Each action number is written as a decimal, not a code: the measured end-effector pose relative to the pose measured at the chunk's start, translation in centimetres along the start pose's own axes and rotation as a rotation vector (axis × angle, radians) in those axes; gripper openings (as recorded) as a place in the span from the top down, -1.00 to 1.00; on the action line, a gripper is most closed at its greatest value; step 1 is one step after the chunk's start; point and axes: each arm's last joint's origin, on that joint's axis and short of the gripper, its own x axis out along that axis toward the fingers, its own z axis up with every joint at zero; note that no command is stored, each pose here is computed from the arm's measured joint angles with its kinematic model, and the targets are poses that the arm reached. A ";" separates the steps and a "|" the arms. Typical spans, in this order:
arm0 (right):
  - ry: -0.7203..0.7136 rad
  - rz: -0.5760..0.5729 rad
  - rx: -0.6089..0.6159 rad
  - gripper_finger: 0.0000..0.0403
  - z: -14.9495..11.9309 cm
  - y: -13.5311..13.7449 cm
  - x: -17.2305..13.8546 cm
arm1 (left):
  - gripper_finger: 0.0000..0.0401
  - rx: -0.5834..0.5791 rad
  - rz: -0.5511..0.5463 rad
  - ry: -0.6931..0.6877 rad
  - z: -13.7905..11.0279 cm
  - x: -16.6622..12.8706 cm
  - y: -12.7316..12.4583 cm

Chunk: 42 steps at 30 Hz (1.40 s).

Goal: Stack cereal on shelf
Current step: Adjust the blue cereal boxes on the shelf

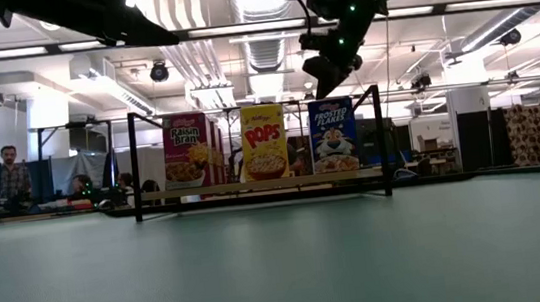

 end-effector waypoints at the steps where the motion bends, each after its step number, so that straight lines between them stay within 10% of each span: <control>1: -0.002 -0.001 0.007 0.96 0.1 0.0 0.0 | -0.14 0.000 0.000 0.000 0.0 0.0 0.0; 25: 0.061 0.124 0.068 0.96 -1.2 0.4 2.6 | -0.14 0.003 0.000 0.000 0.0 0.0 0.0; 42: -0.037 0.209 0.042 0.96 -0.2 1.2 -2.8 | -0.14 -0.003 0.000 0.000 0.0 0.0 0.0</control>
